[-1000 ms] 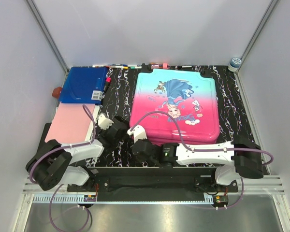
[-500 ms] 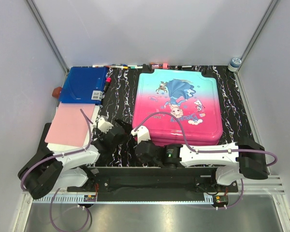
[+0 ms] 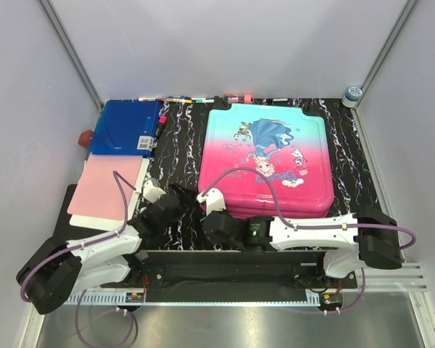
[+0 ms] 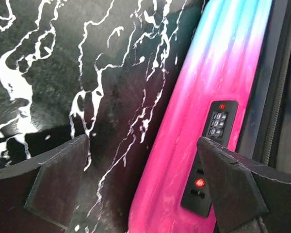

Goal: Pack the luggage
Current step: Zip the luggage at the corner of the board.

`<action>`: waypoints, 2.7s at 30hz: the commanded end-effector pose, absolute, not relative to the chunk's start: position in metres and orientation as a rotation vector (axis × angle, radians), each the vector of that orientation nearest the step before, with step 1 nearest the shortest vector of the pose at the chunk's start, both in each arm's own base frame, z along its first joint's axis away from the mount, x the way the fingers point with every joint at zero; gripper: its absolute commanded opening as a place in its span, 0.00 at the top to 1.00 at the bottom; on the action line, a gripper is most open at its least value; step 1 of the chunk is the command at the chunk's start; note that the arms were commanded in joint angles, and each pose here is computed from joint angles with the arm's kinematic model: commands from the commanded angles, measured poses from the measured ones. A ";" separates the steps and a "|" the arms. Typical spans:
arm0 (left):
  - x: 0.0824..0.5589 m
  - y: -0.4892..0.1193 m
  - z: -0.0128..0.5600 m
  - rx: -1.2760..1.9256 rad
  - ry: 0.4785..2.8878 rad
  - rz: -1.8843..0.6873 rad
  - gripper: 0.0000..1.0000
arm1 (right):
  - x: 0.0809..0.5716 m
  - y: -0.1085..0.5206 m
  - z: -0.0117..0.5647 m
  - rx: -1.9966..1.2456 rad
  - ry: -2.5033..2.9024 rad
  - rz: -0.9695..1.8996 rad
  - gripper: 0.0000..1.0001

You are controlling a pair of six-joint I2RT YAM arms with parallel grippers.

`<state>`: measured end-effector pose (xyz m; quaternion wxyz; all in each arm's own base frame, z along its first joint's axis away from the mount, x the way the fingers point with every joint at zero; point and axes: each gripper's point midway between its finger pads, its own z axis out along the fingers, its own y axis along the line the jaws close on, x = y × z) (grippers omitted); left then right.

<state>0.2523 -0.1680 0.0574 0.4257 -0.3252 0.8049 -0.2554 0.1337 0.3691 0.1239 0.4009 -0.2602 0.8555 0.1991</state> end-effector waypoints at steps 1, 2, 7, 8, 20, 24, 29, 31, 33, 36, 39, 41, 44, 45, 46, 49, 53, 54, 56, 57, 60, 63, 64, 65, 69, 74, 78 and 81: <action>0.243 -0.162 0.050 -0.716 2.092 -0.608 0.01 | 0.145 0.418 0.215 -0.408 1.950 0.850 1.00; 0.244 -0.160 0.049 -0.712 2.093 -0.596 0.01 | 0.144 0.419 0.214 -0.410 1.954 0.851 1.00; 0.245 -0.143 0.033 -0.740 2.120 -0.538 0.01 | 0.144 0.419 0.215 -0.414 1.950 0.850 1.00; 0.245 -0.142 0.031 -0.742 2.121 -0.535 0.01 | 0.145 0.418 0.216 -0.409 1.949 0.852 1.00; 0.244 -0.177 0.031 -0.657 2.167 -0.617 0.01 | 0.142 0.430 0.216 -0.445 1.951 0.871 1.00; 0.237 -0.202 0.032 -0.599 2.195 -0.669 0.01 | 0.141 0.432 0.220 -0.450 1.942 0.883 1.00; 0.230 -0.228 0.040 -0.548 2.203 -0.725 0.01 | 0.140 0.441 0.226 -0.457 1.930 0.903 1.00; 0.228 -0.233 0.043 -0.538 2.198 -0.739 0.01 | 0.141 0.443 0.229 -0.451 1.927 0.908 1.00; 0.225 -0.240 0.050 -0.525 2.190 -0.765 0.01 | 0.143 0.444 0.231 -0.437 1.924 0.905 1.00; 0.219 -0.248 0.057 -0.506 2.176 -0.794 0.01 | 0.146 0.444 0.235 -0.414 1.915 0.899 1.00; 0.216 -0.253 0.062 -0.498 2.166 -0.814 0.01 | 0.149 0.446 0.241 -0.402 1.900 0.894 1.00; 0.213 -0.260 0.065 -0.478 2.165 -0.837 0.01 | 0.150 0.449 0.243 -0.409 1.893 0.891 1.00; 0.209 -0.267 0.070 -0.460 2.159 -0.856 0.01 | 0.147 0.458 0.250 -0.429 1.869 0.935 1.00; 0.208 -0.268 0.070 -0.455 2.161 -0.860 0.01 | 0.146 0.460 0.253 -0.438 1.863 0.942 1.00; 0.209 -0.267 0.074 -0.461 2.149 -0.868 0.01 | 0.146 0.461 0.253 -0.441 1.863 0.942 1.00; 0.207 -0.265 0.078 -0.459 2.120 -0.901 0.01 | 0.141 0.465 0.260 -0.467 1.827 0.991 1.00; 0.207 -0.263 0.084 -0.424 2.110 -0.904 0.01 | 0.132 0.468 0.259 -0.533 1.822 1.020 0.96; 0.206 -0.260 0.082 -0.422 2.114 -0.890 0.01 | 0.133 0.466 0.257 -0.534 1.828 1.011 0.93; 0.211 -0.250 0.087 -0.422 2.095 -0.883 0.01 | 0.137 0.453 0.252 -0.523 1.846 0.961 0.75; 0.211 -0.248 0.089 -0.410 2.098 -0.893 0.01 | 0.138 0.447 0.250 -0.513 1.849 0.942 0.67; 0.218 -0.228 0.092 -0.384 2.078 -0.845 0.01 | 0.145 0.413 0.255 -0.468 1.857 0.867 0.49; 0.221 -0.210 0.092 -0.363 2.090 -0.778 0.01 | 0.143 0.387 0.250 -0.512 1.879 0.800 0.41; 0.220 -0.204 0.089 -0.348 2.100 -0.756 0.01 | 0.140 0.383 0.248 -0.542 1.886 0.795 0.38; 0.220 -0.203 0.095 -0.345 2.087 -0.780 0.01 | 0.138 0.379 0.248 -0.571 1.887 0.785 0.37; 0.221 -0.190 0.096 -0.336 2.064 -0.799 0.01 | 0.126 0.349 0.240 -0.636 1.934 0.760 0.33; 0.217 -0.181 0.099 -0.293 2.045 -0.784 0.01 | 0.114 0.314 0.216 -0.697 2.018 0.714 0.29; 0.217 -0.181 0.105 -0.244 2.011 -0.824 0.01 | 0.111 0.292 0.196 -0.682 2.094 0.665 0.28; 0.218 -0.187 0.113 -0.219 1.997 -0.866 0.01 | 0.113 0.284 0.184 -0.628 2.135 0.636 0.28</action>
